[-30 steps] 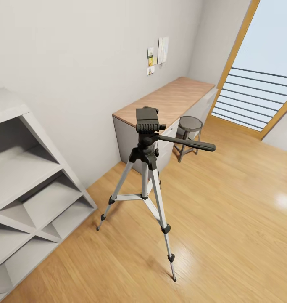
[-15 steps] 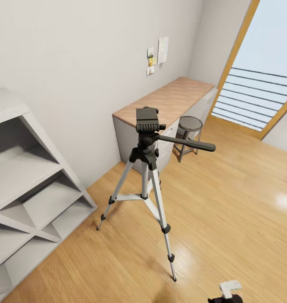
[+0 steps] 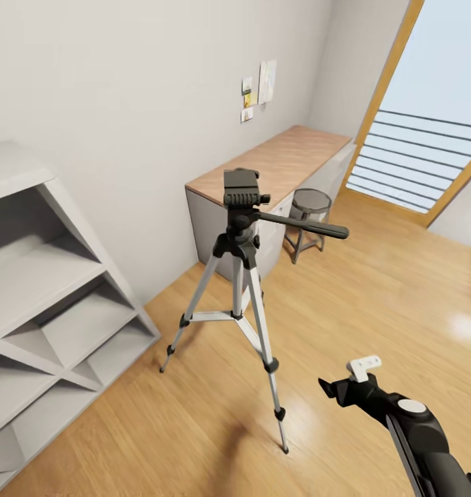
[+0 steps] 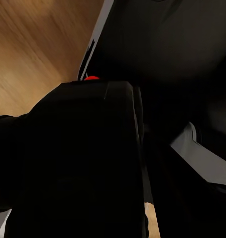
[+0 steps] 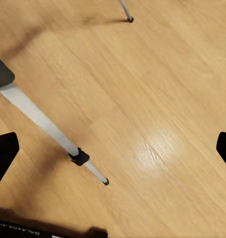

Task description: Attach the digital camera to the camera tripod in the bedroom.

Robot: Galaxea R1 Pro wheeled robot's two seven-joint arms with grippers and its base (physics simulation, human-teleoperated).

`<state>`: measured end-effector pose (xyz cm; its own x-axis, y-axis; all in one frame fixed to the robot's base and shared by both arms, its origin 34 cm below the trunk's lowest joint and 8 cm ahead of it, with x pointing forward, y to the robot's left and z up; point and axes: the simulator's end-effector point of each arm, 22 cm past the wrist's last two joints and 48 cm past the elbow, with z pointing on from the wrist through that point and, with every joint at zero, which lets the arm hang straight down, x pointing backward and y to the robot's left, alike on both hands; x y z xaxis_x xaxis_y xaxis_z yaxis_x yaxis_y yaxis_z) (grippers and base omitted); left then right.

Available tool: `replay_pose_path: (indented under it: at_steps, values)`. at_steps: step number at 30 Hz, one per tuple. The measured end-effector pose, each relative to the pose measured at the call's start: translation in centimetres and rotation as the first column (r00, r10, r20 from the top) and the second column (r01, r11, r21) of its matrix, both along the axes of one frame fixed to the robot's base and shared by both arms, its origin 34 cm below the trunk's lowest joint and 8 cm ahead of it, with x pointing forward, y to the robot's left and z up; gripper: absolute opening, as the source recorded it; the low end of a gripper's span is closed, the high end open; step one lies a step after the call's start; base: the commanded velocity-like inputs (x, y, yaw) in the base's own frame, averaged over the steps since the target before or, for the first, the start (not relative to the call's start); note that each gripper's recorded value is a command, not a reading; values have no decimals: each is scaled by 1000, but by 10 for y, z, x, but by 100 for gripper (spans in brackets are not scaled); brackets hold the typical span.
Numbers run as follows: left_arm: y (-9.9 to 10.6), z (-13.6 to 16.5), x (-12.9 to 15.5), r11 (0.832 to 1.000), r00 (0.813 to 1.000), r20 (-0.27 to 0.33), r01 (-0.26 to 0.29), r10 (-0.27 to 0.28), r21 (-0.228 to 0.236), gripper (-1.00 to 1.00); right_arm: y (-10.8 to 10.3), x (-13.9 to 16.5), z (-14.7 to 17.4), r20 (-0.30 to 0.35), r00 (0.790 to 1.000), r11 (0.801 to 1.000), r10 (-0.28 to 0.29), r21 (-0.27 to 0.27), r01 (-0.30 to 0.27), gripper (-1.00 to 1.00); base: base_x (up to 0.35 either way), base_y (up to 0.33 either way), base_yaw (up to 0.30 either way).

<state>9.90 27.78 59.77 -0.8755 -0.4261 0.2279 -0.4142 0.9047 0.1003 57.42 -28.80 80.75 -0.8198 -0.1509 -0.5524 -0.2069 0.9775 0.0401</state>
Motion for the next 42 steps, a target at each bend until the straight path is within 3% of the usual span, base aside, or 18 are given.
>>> replay_pose_path:
  at_steps: [21,23,27,31,35,37,38,39,42]
  values:
    - [1,0,0,1000,1000,1,0,0,1,-100,6,6,11,23,1000,1000,12,14,-13,100,-50,0,0]
    - [1,0,0,1000,1000,1,0,0,1,-100,14,7,11,22,1000,1000,2,30,-3,100,0,0,0]
    - [1,0,0,1000,1000,0,0,0,1,-100,38,48,31,35,999,995,-35,94,31,100,0,0,0]
    - [1,0,0,1000,1000,0,0,0,1,-100,59,85,56,-8,998,985,-68,157,69,100,0,0,0]
    - [1,0,0,1000,1000,1,0,0,1,-100,83,116,86,-27,997,971,-68,227,72,100,0,0,0]
    - [1,0,0,1000,1000,1,0,0,1,-100,98,128,99,-1,999,967,-42,253,41,100,0,0,0]
    - [1,0,0,1000,1000,1,0,0,1,-100,118,133,109,18,1000,960,-5,278,0,100,0,0,0]
    - [1,0,0,1000,1000,1,0,0,1,-100,166,134,123,45,994,945,103,306,-112,100,0,0,0]
    - [1,0,0,1000,1000,1,0,0,1,-100,193,129,127,57,983,937,173,298,-182,100,0,0,0]
